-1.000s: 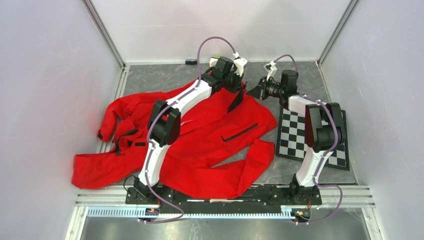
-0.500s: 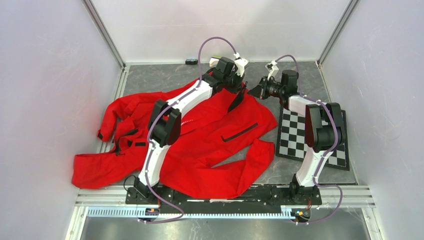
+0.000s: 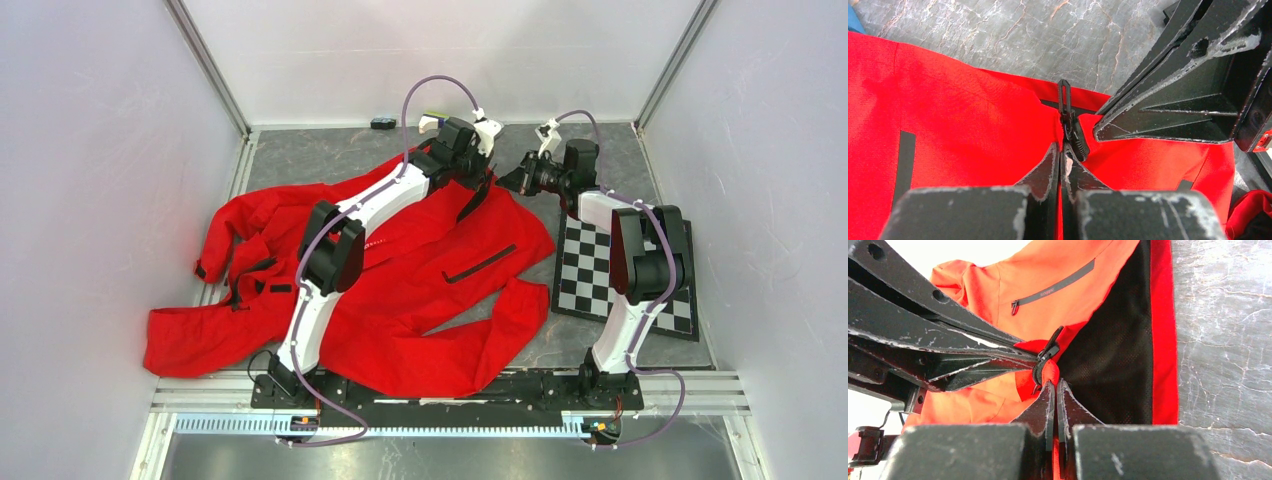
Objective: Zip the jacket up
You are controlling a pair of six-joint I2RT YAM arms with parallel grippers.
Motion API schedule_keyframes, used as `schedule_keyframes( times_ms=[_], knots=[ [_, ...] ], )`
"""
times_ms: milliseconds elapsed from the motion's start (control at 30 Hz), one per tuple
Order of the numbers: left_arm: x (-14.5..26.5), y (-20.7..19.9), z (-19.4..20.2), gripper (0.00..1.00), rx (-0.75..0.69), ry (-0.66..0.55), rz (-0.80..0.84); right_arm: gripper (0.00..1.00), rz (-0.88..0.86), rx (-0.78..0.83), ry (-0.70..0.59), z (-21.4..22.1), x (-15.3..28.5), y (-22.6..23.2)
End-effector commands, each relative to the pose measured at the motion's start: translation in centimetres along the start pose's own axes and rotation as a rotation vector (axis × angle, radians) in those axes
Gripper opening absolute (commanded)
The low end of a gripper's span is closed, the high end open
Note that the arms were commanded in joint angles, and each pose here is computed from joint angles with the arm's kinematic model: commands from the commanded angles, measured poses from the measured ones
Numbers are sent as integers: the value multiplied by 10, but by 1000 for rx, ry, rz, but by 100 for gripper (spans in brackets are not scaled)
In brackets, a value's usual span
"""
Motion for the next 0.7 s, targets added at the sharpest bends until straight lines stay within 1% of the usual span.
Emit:
schedule_keyframes(
  times_ms=[0,100,367,533,667],
  knots=[
    [14,-11,-13,2,-57,-38,20,1,16,43,-94,-23,-2,-3],
    [16,-11,-13,2,-63,-39,21,0,10,10,-108,-22,-2,-7],
    [19,-12,-14,2,-61,-49,20,0,114,-40,-111,-19,4,-19],
    [19,-13,-14,2,-56,-49,25,0,125,-63,-152,-21,4,-20],
    [17,-16,-14,2,-38,-42,59,0,111,-76,-189,-24,2,-20]
  ],
)
Point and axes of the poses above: each gripper's point midway between its finger pads, its own x axis back along the fingers, its own y axis along the line the jaws close on, z = x × y, the point moved 10 cm from there along x, back along the fingers, and after that the axes turned 10 degrees about x, right-handed, at the moved point
